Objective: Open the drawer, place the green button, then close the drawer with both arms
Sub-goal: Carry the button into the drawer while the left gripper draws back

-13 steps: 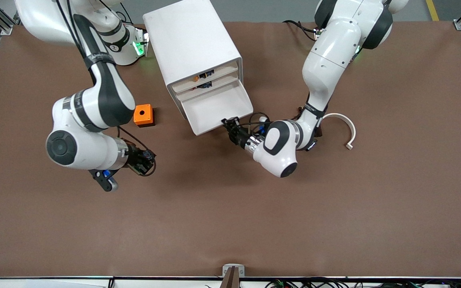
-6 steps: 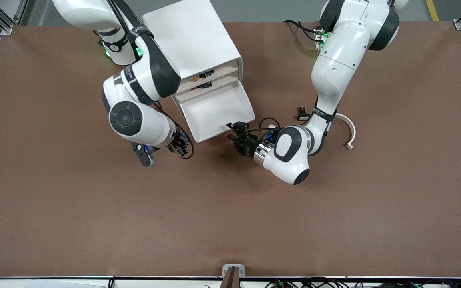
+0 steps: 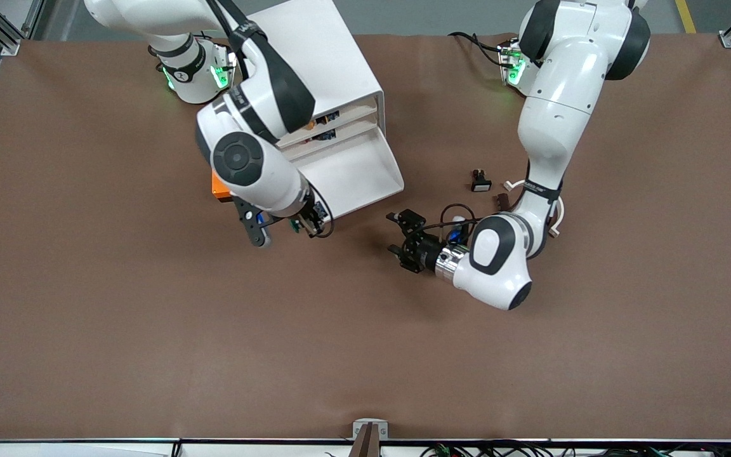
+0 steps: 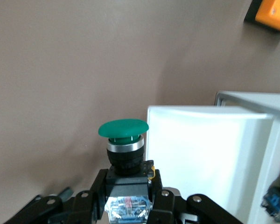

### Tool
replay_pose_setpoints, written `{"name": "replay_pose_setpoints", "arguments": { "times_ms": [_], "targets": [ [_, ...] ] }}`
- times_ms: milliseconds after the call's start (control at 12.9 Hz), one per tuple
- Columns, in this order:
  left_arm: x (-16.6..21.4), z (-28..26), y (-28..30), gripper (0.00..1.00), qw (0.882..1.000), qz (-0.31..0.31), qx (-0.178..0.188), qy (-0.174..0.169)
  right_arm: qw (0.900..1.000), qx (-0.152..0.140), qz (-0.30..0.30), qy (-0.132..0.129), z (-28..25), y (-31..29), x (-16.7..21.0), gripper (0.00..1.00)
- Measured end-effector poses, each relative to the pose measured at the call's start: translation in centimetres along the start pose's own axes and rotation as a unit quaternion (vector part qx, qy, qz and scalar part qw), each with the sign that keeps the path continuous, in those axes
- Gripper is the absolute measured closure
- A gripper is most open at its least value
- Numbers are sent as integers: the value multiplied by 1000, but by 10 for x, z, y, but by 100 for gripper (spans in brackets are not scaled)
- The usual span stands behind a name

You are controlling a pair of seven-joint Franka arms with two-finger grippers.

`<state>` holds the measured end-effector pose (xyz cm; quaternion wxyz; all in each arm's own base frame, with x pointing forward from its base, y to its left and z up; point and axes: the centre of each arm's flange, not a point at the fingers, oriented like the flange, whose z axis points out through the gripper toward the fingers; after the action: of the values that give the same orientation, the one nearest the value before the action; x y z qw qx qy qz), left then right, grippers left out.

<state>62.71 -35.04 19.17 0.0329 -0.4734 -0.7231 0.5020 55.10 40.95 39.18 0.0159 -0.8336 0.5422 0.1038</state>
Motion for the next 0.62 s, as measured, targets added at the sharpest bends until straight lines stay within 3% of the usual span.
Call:
{"name": "replay_pose_setpoints", "arguments": {
  "times_ms": [232,618],
  "targets": [
    [6,-38,4,1,999,29,-35,9,999,5,32,7,46,15,-35,59],
    [19,-54,3,1,987,87,-77,113,996,9,83,15,100,34,-39,59]
  ]
}}
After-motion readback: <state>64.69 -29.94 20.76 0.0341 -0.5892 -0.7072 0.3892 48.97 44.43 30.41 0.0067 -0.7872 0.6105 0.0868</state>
